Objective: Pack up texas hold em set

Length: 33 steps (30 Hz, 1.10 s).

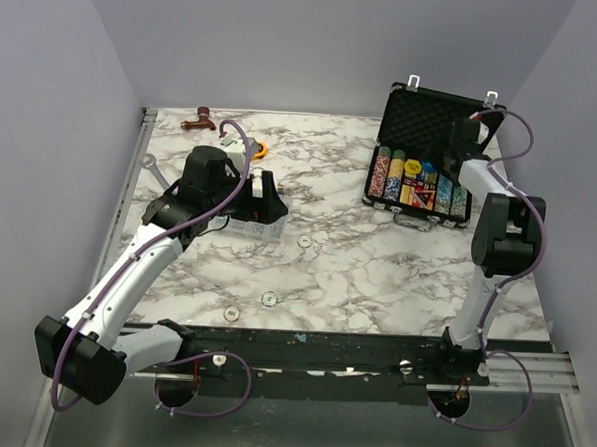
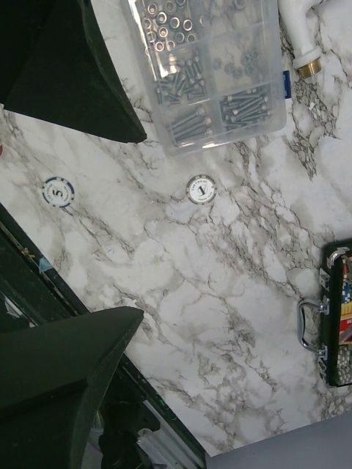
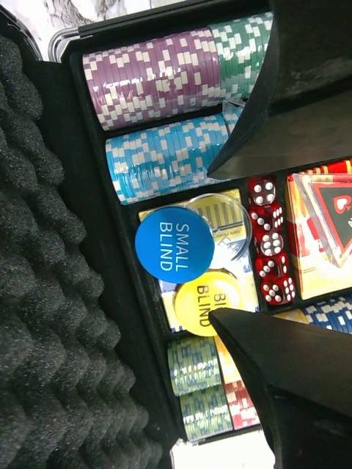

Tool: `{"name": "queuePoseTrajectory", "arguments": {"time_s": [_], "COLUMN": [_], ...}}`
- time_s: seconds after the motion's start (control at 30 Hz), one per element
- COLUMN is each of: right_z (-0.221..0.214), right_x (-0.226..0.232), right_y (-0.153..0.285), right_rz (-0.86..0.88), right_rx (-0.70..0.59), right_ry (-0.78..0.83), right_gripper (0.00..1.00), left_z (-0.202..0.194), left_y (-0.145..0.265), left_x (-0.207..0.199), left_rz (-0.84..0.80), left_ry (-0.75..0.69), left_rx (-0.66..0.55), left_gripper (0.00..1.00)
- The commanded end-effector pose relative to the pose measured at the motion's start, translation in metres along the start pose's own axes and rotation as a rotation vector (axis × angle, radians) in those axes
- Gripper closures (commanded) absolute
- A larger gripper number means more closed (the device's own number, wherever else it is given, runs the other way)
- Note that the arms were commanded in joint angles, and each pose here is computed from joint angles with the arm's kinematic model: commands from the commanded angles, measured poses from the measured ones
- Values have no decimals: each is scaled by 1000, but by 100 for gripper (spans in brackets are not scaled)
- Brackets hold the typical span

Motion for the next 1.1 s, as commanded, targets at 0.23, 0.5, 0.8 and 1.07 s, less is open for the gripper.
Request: {"name": "queuePoseTrajectory", "arguments": {"time_s": [0.23,0.5,0.8,1.07], "right_z": [-10,-12,-15,-19], "right_x": [5,9,1,2], "right_y": [-15,-27,-37,-47], "right_rz": [-156,-216,-287,-287], "right_rx": [-39,-50,-47,-30], "right_ry": [198,243,248,255], "right_gripper": [24,24,25,35], "left_z": [0,-1,-1,-1], "left_y": [0,-1,-2,-2], "left_x": [-4,-3,-3,-3], "left_rz": [-35,-33,-33,-35], "left_ry": [-15,-19,-18,-18], "left_rx": [-6,-3,-1,0], "left_gripper": [6,3,3,3]}}
Point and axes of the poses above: each gripper's point midway between its finger pads, its own y axis back along the fingers, its own x axis along the line the jaws close on, z = x × y, the point moved 3 cm from there along y, back along the fingers, and after that the axes turned 2 degrees about -y, right-handed, at the moved point
